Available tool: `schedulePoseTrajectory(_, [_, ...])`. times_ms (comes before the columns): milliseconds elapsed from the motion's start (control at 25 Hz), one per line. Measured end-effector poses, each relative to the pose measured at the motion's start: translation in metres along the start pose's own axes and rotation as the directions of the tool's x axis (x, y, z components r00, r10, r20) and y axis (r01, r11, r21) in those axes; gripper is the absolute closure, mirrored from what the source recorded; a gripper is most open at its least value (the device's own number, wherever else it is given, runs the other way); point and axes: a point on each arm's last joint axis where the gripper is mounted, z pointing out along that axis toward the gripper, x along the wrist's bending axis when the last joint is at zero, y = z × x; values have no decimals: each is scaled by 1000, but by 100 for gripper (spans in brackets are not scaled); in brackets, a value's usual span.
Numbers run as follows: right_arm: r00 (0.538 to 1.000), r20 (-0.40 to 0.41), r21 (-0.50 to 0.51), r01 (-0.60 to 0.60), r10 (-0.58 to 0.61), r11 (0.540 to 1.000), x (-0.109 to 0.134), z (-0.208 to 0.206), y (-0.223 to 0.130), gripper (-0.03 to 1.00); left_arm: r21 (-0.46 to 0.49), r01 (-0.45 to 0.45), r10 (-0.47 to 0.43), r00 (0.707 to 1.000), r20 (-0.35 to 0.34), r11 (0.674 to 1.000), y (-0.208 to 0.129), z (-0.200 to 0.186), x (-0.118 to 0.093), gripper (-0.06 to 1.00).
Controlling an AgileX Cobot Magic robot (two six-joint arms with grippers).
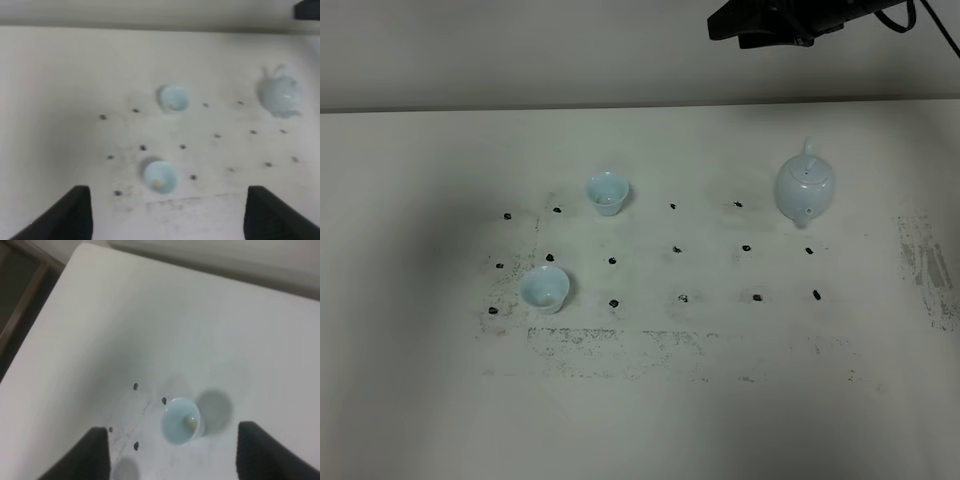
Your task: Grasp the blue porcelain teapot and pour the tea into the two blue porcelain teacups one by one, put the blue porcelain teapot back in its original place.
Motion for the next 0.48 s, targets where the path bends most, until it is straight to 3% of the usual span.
schedulePoseTrajectory(120, [1000,6,-15,-16,16,1000,-2,-8,2,40,29,-54,55,998,-16,998,-29,-3,-9,30])
schedulePoseTrajectory(320, [1000,12,-20,-22,22,1000,-5,-11,2,40,202,-100,112,993,-49,974,-75,-1,-11,31])
schedulePoseTrajectory(480, [1000,11,-21,-24,24,1000,-5,-11,2,40,227,-126,149,985,-85,966,-109,-3,-8,34])
